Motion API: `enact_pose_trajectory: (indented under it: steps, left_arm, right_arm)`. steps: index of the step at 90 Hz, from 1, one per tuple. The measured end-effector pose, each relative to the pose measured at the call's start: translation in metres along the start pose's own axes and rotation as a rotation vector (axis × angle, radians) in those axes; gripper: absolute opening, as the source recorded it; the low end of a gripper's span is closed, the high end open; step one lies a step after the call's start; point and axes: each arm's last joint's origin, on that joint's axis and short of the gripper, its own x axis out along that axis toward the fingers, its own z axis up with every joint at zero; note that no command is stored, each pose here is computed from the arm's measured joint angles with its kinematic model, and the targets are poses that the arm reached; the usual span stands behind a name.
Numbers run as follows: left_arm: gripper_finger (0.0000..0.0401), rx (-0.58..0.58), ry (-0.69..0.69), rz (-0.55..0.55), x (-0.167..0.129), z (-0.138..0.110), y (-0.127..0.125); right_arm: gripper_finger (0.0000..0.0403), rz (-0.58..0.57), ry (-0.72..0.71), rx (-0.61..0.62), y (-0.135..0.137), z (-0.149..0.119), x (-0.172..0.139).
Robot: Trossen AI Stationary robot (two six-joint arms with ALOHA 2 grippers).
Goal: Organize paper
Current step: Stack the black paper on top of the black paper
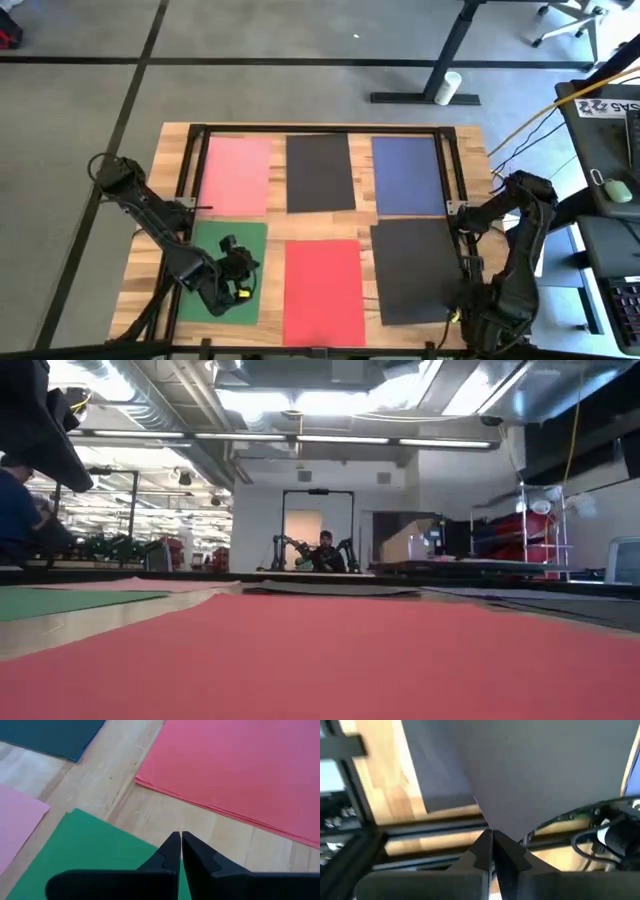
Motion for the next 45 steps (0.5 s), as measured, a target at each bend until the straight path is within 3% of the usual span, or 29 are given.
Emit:
enact_pose_trajectory:
  steps: [45]
  left_arm:
    - [0.0000,-0.003,-0.003,0.008,0.003,0.004,0.001]
  right_arm:
    - [0.0000,0.037,0.021,-0.098,0.009,0.005,0.024]
